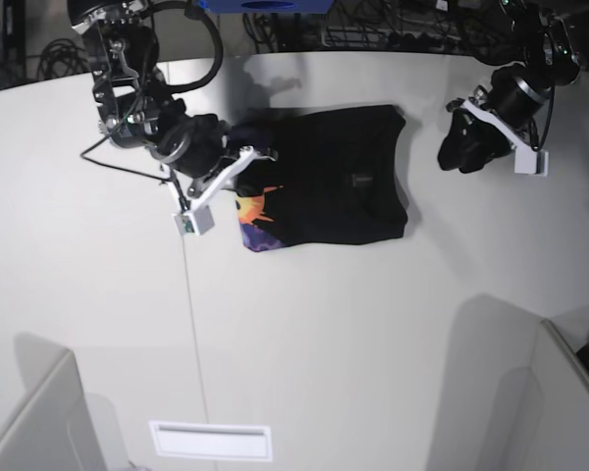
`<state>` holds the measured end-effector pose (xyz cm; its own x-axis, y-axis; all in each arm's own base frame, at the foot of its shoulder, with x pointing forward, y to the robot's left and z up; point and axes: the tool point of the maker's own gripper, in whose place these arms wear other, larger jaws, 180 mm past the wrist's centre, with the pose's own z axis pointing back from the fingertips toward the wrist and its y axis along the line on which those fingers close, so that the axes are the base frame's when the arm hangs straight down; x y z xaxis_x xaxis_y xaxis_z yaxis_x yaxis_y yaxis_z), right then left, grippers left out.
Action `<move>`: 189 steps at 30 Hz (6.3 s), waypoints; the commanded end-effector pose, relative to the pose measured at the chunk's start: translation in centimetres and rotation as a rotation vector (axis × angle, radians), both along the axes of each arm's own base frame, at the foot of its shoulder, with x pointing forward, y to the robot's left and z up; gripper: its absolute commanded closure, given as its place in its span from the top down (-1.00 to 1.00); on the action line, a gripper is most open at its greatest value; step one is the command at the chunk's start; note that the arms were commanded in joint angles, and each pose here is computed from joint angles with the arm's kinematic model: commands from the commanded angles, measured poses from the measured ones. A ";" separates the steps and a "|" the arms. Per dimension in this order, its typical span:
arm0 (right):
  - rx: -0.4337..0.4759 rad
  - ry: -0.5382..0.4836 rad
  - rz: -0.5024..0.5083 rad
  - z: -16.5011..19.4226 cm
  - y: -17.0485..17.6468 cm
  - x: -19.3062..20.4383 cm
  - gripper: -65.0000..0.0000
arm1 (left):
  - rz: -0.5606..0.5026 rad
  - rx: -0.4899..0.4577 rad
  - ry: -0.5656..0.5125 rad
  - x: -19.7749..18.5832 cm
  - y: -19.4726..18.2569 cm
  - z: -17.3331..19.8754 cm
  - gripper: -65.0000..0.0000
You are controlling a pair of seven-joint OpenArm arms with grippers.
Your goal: Fold the T-shirt properly
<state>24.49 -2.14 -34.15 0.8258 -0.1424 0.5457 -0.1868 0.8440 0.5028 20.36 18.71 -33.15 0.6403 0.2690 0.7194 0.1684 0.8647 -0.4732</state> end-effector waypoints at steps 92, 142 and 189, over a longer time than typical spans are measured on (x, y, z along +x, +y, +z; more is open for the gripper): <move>-0.077 -0.233 -0.256 0.2 -11.2 -0.4 -1.00 | -1.396 1.263 -0.341 6.5 -19.9 -10.1 -1.00; -0.237 0.188 -0.150 -4.0 -17.0 -22.0 -1.00 | -0.512 0.767 0.024 -6.1 4.1 -2.5 -1.00; -0.194 0.489 -0.075 -29.7 -6.2 -32.5 -1.00 | -0.613 0.360 0.615 -28.3 -6.6 -30.7 -1.00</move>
